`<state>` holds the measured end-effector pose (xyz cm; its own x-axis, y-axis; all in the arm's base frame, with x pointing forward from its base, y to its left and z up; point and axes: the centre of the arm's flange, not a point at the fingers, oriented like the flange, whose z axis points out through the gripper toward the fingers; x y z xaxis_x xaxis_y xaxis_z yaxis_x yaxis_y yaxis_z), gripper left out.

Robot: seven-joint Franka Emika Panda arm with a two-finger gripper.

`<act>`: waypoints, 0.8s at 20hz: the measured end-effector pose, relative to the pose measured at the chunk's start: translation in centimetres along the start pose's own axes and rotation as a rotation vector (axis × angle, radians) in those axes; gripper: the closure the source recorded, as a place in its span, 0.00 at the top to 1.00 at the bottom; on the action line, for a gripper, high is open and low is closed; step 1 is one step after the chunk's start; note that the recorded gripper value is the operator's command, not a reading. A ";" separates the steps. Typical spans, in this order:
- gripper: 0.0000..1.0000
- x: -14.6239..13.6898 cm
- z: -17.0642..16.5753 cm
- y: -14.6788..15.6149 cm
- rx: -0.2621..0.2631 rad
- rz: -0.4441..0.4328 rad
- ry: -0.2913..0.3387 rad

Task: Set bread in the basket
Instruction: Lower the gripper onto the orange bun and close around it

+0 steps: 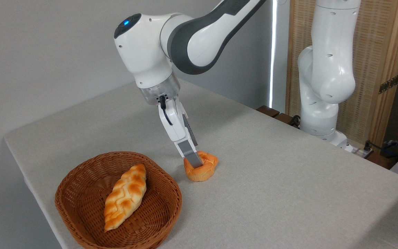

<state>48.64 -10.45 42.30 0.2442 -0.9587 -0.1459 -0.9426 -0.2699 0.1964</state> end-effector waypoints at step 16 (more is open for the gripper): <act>0.06 1.0 1.5 0.0 0.026 0.044 -0.089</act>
<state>48.56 -11.28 40.70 0.1820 -0.9575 -0.2239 -0.9580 -0.2239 0.1791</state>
